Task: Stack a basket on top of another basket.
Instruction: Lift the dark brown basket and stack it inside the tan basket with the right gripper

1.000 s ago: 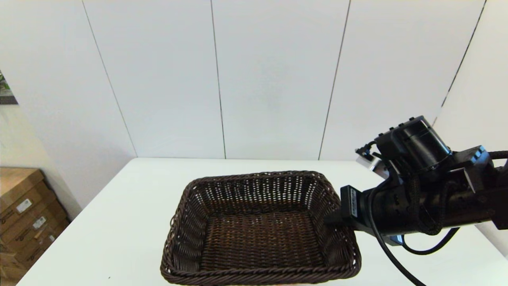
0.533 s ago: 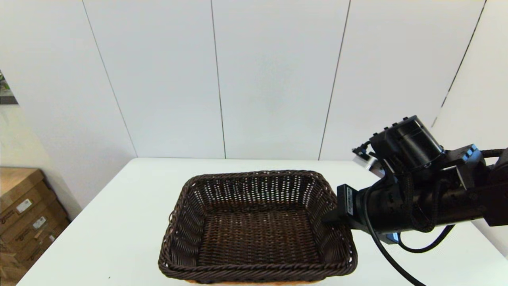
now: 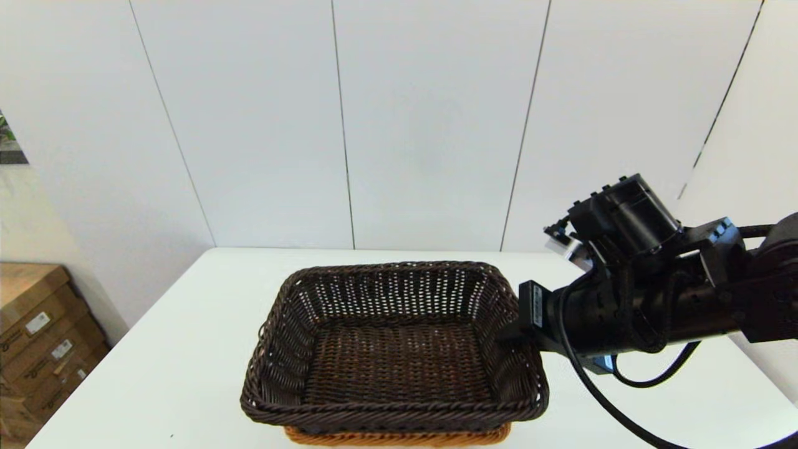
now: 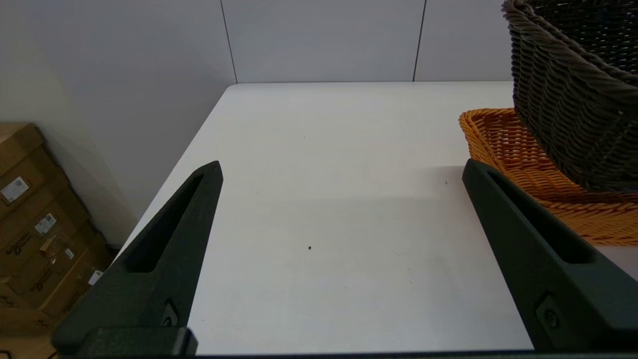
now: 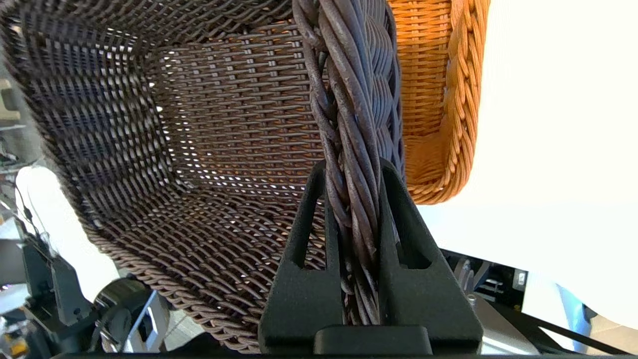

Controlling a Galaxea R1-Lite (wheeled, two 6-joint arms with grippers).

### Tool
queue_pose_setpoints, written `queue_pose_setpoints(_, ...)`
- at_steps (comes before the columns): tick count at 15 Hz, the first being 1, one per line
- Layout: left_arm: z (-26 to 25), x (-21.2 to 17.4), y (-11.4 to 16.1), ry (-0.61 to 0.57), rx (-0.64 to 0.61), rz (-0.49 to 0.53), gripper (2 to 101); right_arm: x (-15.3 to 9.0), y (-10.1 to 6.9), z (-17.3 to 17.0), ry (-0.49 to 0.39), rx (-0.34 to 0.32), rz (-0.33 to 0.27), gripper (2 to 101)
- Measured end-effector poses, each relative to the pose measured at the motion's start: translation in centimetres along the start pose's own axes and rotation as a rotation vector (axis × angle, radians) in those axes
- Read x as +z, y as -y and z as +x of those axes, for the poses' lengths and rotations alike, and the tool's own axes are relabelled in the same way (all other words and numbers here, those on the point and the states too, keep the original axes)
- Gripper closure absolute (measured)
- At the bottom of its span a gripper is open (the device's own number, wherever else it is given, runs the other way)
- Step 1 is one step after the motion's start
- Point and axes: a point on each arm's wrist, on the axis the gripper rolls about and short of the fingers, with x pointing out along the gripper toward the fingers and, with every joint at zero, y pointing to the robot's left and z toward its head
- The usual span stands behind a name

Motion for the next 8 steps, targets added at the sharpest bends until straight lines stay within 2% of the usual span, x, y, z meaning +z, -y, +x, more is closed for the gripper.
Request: queue_pose_setpoints(8,0.0,0.0,0.0,0.0,0.0,0.0,5.4,0.6,0.1,1.4,-0.006,-0.023,0.075,88.3)
